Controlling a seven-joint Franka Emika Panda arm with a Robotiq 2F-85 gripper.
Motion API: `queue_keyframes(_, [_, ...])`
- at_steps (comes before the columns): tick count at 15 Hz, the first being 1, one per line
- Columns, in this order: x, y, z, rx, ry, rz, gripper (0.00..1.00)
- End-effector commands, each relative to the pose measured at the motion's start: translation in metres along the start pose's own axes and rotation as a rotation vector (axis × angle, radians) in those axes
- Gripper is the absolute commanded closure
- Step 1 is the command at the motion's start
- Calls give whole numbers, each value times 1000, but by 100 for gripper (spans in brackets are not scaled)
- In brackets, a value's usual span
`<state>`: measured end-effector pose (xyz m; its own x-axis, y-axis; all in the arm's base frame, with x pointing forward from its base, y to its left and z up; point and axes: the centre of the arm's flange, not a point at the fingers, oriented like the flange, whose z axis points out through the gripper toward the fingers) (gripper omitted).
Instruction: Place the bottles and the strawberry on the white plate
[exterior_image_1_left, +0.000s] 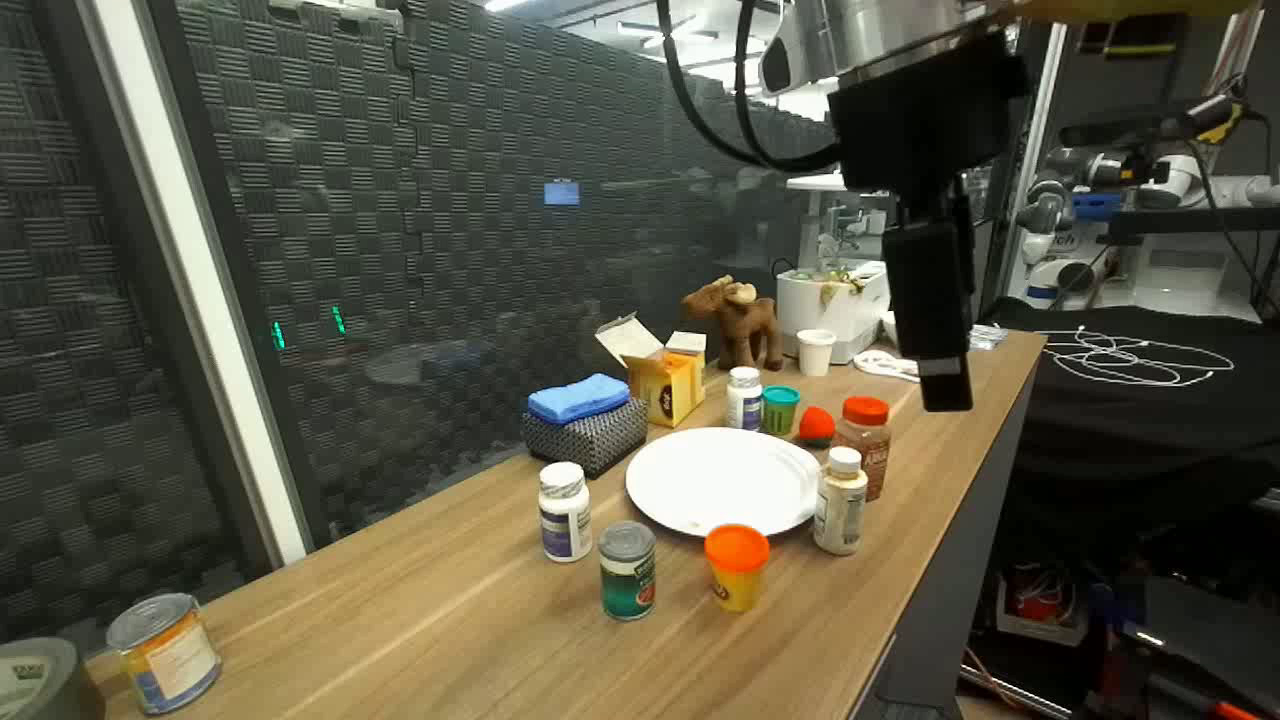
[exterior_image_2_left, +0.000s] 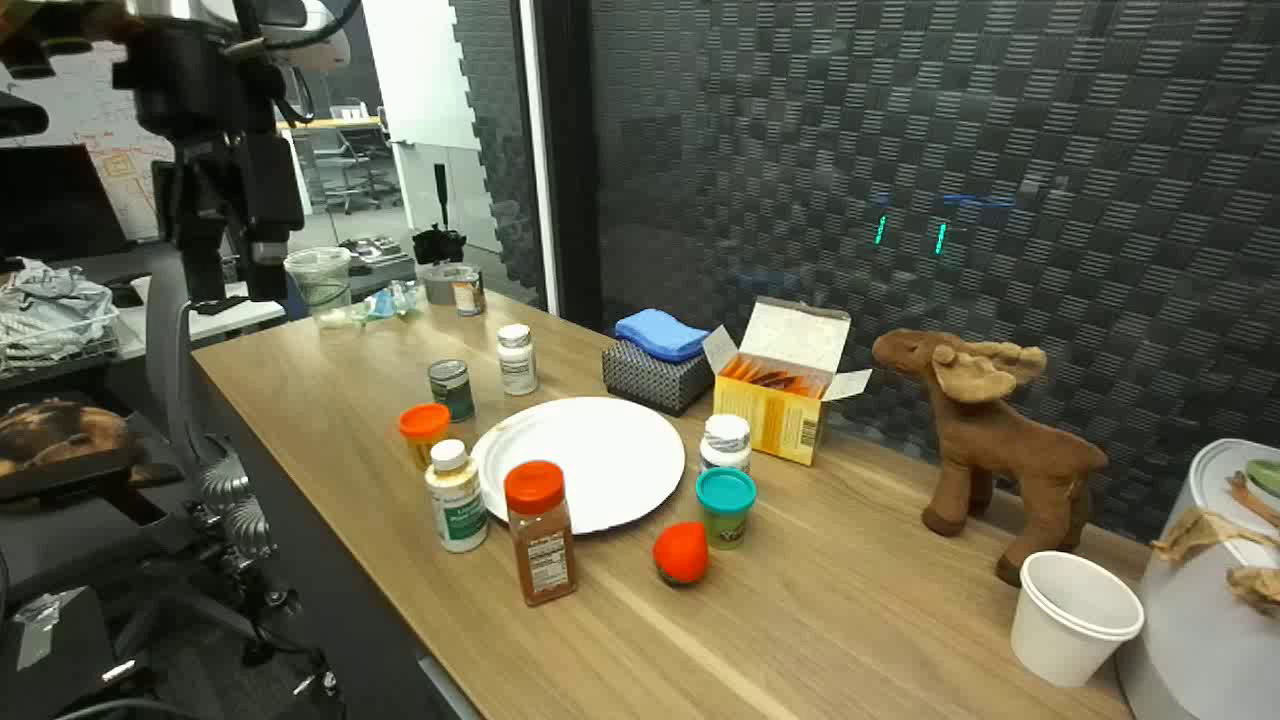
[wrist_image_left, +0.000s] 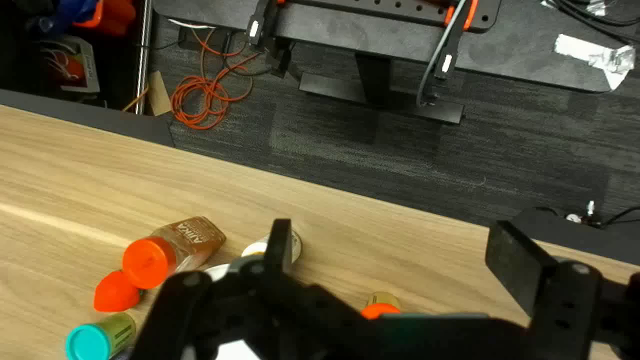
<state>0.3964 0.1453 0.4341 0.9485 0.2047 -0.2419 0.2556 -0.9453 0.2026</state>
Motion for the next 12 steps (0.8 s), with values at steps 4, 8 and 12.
queue_keyframes(4, [1, 0, -4, 1, 10, 1, 0])
queue_keyframes(8, [19, 10, 4, -12, 75, 51, 0])
queue_keyframes(12, [79, 15, 17, -6, 148, 32, 0])
